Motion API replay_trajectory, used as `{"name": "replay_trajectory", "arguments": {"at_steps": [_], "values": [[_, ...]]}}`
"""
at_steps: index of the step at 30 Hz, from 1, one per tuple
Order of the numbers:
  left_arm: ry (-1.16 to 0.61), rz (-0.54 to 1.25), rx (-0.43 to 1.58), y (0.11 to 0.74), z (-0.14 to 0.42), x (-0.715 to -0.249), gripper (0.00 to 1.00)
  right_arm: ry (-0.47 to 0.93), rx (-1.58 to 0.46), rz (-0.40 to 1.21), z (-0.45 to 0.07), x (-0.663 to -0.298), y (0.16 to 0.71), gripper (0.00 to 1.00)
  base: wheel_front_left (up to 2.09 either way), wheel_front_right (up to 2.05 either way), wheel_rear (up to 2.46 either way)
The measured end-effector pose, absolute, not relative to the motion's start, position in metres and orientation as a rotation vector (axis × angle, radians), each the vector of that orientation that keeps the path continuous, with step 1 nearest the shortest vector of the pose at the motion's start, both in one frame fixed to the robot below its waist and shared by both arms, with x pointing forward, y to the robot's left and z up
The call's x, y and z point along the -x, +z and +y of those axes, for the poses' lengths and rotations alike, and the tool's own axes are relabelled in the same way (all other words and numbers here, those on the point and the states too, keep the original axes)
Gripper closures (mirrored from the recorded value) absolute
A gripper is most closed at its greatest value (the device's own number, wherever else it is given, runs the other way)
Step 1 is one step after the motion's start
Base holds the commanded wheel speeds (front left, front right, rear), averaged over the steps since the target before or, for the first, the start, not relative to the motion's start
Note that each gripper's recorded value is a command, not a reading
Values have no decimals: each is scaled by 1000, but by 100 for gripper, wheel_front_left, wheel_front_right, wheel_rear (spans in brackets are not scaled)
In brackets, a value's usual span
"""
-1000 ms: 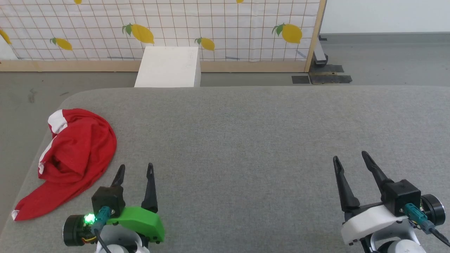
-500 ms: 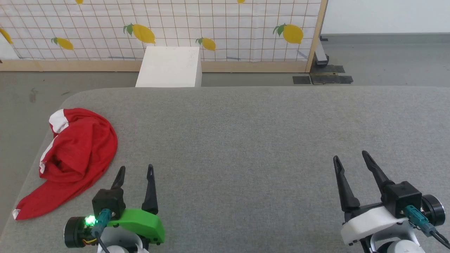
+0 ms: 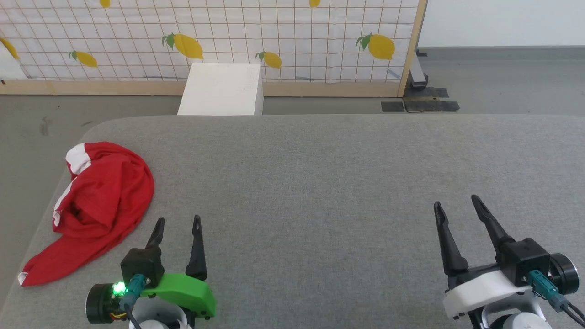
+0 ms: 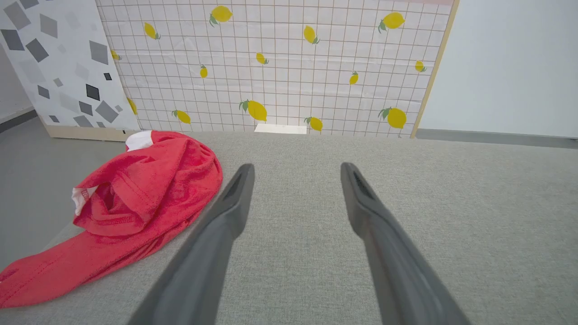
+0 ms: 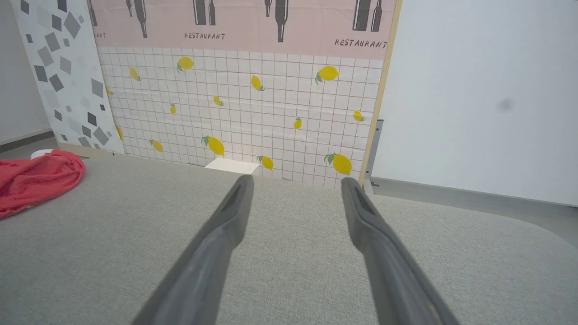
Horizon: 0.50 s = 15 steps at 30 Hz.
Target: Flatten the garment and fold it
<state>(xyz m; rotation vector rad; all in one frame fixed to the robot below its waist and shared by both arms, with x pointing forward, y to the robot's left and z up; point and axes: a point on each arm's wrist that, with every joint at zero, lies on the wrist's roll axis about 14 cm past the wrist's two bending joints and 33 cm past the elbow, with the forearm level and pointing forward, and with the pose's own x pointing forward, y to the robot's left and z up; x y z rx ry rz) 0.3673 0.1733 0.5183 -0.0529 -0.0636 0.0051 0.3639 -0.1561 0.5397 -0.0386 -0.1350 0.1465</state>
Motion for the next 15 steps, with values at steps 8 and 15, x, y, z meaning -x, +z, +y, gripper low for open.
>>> {"name": "replay_trajectory", "arguments": {"at_steps": [8,15], "values": [[9,-82,72,521,175,-367,0,148,38,-146,-156,-364,541,0,0,0,0],[4,-103,71,527,175,-366,0,152,36,-162,-154,-363,543,0,0,0,0]]}}
